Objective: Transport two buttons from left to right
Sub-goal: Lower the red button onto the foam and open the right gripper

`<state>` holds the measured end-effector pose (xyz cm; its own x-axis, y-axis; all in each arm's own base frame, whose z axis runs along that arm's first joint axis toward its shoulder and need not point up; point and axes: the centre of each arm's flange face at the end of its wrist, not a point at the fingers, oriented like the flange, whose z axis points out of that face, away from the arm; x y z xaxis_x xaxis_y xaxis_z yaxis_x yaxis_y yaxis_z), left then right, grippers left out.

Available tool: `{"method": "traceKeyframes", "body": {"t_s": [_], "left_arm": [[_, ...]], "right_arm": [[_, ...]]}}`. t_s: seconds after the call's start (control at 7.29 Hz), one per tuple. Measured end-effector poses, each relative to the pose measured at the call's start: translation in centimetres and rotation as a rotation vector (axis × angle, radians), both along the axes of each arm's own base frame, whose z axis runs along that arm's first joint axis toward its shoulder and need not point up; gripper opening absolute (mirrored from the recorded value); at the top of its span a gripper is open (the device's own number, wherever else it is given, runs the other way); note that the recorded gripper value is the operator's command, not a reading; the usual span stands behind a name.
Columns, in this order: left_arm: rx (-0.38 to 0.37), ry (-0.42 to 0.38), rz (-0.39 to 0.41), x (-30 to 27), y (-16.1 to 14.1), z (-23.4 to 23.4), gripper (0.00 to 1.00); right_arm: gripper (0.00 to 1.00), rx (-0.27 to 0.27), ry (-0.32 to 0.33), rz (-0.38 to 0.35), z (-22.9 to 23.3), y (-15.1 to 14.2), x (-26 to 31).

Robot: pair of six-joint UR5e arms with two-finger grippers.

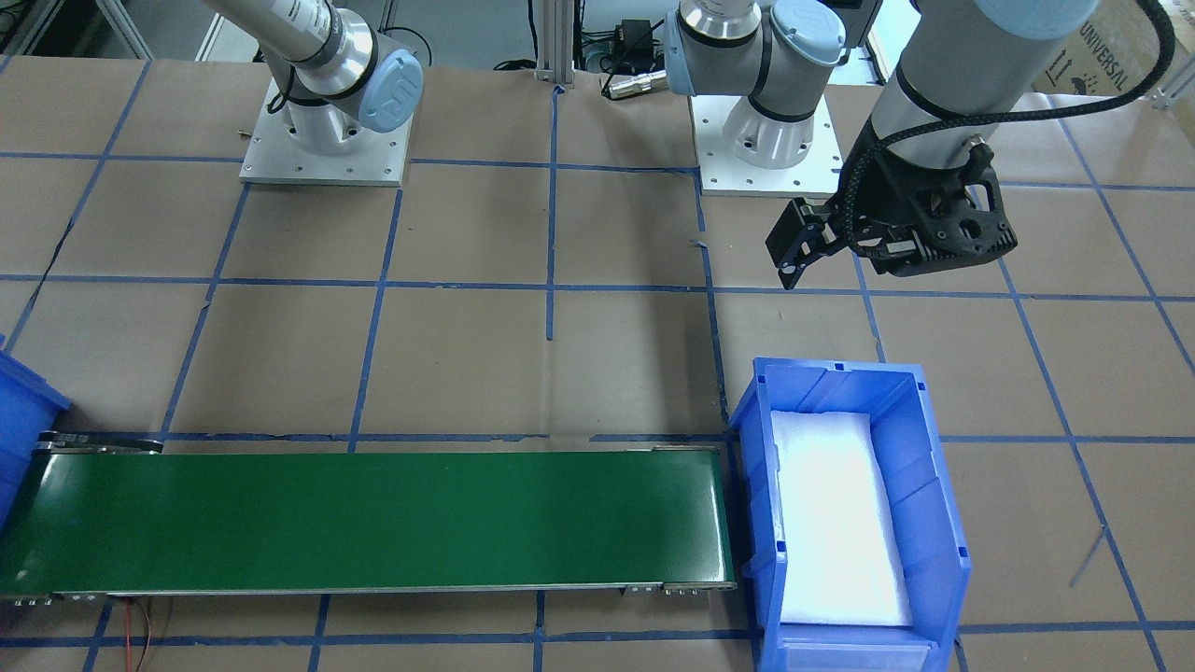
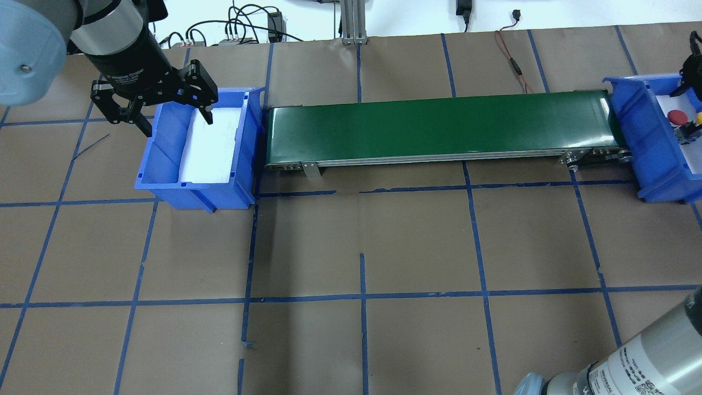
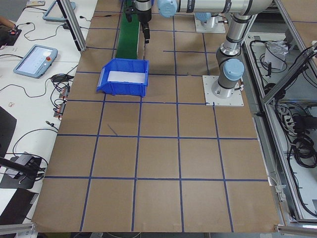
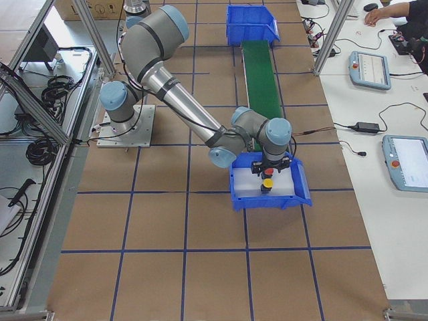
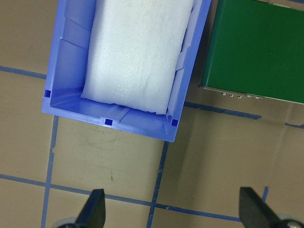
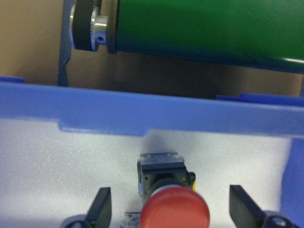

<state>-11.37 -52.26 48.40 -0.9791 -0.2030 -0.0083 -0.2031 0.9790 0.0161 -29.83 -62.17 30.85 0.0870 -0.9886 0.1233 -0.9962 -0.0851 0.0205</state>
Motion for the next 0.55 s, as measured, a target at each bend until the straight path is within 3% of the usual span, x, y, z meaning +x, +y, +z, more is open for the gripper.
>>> {"method": "traceKeyframes", "body": {"t_s": [0.14, 0.27, 0.55], "left_arm": [[-0.001, -0.001, 0.0, 0.0, 0.0, 0.0, 1.0], [-0.001, -0.001, -0.001, 0.0, 0.0, 0.1, 1.0], [-0.001, -0.002, -0.001, 0.0, 0.0, 0.1, 1.0]], "right_arm": [[0.86, 0.003, 0.016, -0.014, 4.2, 1.5, 1.2], [0.99, 0.011, 0.048, -0.037, 8.6, 3.3, 2.7], [1.0, 0.056, 0.059, -0.17, 16.4, 8.3, 6.7]]}}
